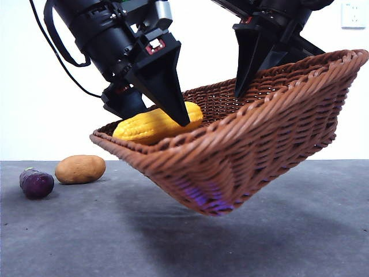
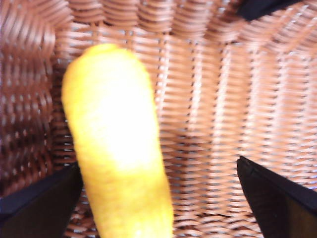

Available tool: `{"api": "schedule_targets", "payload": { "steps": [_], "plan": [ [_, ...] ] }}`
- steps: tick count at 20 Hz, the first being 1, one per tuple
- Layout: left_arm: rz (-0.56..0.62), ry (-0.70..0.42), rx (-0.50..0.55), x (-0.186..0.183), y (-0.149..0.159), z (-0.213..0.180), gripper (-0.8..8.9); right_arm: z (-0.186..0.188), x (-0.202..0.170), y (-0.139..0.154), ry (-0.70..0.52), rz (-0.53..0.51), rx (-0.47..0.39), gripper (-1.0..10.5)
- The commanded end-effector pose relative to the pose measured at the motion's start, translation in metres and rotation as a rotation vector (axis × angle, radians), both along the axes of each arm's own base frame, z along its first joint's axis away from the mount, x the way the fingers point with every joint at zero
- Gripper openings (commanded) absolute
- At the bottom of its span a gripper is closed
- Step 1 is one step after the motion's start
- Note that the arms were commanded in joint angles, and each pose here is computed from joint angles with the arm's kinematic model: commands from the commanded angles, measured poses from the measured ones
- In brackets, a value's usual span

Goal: Help me put the vegetables on the table into the basket

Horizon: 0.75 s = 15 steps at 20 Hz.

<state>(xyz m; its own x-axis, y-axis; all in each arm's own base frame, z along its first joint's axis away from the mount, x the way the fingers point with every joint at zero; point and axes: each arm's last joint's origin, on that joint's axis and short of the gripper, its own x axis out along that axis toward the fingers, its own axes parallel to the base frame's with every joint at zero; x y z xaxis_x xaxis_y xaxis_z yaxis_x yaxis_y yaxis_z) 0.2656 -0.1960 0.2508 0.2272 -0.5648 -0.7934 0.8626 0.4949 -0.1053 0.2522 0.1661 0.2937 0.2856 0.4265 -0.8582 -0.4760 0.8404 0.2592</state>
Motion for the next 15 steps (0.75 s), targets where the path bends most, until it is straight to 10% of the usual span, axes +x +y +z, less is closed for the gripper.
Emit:
{"api": "schedule_targets", "payload": {
  "steps": [1, 9, 15],
  "plan": [
    [0.013, -0.017, -0.033, -0.007, 0.004, 0.013, 5.12, -0.001, 0.0, 0.001, 0.002, 0.0, 0.014, -0.1],
    [0.043, -0.085, -0.071, -0.04, 0.029, 0.059, 5.1, 0.0, 0.001, 0.001, -0.001, 0.0, 0.016, -0.1],
    [0.45, -0.226, 0.029, -0.045, 0.086, 0.089, 5.02, 0.005, 0.004, -0.005, -0.02, -0.025, 0.029, -0.1]
  ]
}}
